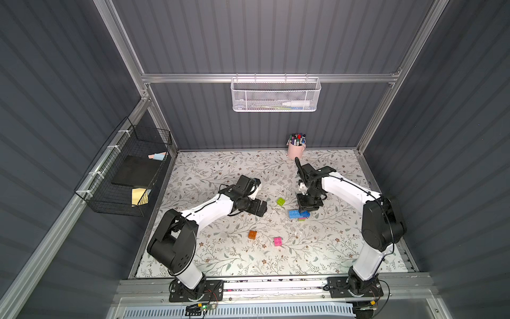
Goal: Assemble the number 4 with lego
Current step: Assemble the lego brick with the lego brick.
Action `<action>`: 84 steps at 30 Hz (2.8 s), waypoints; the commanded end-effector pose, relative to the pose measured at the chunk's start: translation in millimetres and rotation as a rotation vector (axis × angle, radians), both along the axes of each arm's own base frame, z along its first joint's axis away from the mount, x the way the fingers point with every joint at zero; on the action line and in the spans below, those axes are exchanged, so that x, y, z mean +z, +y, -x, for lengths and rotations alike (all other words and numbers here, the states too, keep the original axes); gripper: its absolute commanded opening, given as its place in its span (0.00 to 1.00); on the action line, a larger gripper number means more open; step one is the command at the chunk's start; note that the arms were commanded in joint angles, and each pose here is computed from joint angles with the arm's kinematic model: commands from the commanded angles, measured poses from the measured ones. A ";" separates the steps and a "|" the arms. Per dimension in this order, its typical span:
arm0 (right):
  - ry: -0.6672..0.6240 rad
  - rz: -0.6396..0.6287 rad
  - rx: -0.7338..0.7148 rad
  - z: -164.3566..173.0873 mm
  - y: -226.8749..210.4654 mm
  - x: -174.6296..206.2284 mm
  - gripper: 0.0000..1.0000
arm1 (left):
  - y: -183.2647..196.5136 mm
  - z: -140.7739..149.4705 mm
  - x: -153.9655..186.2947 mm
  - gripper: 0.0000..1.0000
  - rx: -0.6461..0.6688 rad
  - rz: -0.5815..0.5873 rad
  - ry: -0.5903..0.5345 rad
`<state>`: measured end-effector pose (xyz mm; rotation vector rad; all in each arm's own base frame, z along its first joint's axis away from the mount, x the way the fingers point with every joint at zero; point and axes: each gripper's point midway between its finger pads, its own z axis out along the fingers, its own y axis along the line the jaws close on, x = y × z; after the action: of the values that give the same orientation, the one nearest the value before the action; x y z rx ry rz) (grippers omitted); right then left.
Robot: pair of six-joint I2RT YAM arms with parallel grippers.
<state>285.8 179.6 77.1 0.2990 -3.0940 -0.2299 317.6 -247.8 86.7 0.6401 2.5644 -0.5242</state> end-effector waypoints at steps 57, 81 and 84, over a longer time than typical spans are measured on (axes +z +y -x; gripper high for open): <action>-0.120 0.001 -0.036 -23.1 -14.3 49.3 0.53 | 5.9 3.7 16.9 0.99 -0.029 -0.023 -0.056; -0.124 -0.096 0.349 -70.0 95.0 11.5 0.68 | 64.8 29.7 15.0 0.99 0.170 -0.114 -0.035; -0.113 -0.090 0.377 -72.6 99.0 0.5 0.67 | 64.8 31.4 12.9 0.99 0.168 -0.108 -0.030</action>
<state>361.2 275.3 79.4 0.8157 -3.1056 -0.3498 290.7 -189.5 99.1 0.4885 2.5909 -0.3263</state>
